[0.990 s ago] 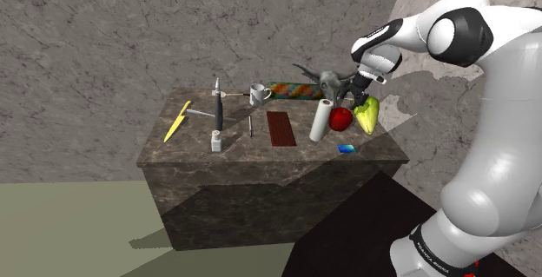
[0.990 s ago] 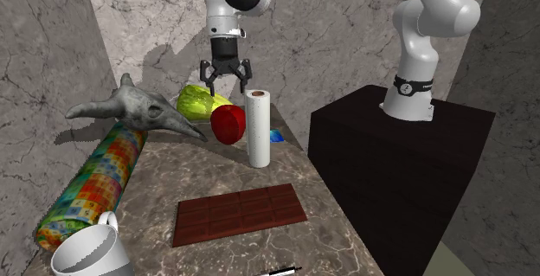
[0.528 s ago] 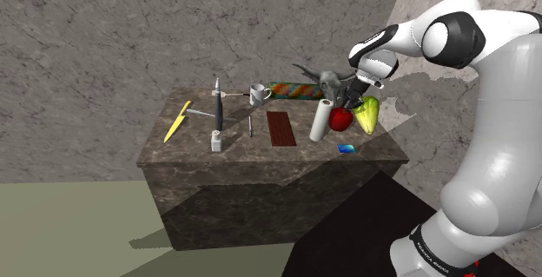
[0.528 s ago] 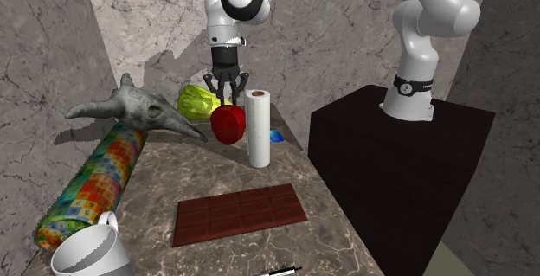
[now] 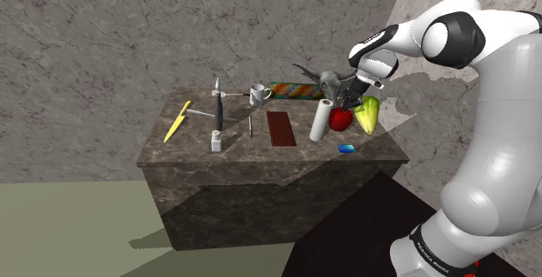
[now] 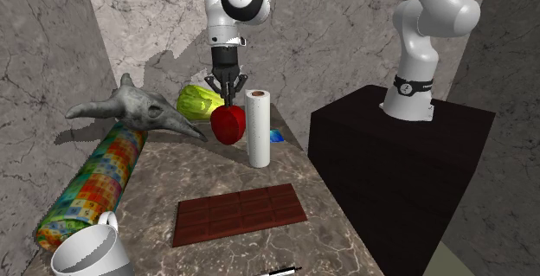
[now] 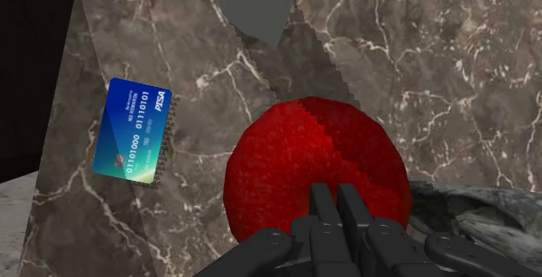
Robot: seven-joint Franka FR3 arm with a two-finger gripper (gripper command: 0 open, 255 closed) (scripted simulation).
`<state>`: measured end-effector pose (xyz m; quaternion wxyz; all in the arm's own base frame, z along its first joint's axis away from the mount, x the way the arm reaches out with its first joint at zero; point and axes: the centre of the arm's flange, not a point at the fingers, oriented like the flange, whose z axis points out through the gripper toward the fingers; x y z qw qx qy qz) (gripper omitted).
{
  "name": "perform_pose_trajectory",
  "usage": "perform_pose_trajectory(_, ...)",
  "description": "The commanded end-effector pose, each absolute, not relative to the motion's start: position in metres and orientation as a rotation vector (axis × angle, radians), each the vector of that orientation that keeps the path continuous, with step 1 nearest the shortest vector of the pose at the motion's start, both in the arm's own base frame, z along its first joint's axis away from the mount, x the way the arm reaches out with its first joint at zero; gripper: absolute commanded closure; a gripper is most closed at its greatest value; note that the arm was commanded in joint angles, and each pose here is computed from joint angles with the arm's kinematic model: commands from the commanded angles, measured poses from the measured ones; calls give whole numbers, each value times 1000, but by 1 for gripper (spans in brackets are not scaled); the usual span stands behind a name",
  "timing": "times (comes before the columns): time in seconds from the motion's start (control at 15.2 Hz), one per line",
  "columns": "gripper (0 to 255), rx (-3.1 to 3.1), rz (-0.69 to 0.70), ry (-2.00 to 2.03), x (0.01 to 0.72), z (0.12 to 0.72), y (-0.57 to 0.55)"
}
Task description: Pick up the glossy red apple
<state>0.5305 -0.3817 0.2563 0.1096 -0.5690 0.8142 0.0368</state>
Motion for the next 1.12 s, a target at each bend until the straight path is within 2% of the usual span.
perform_pose_trajectory(0.0,255,-1673,109,2394,530,261,-382)
perform_pose_trajectory(1.06,255,-1673,109,2394,530,336,-382)
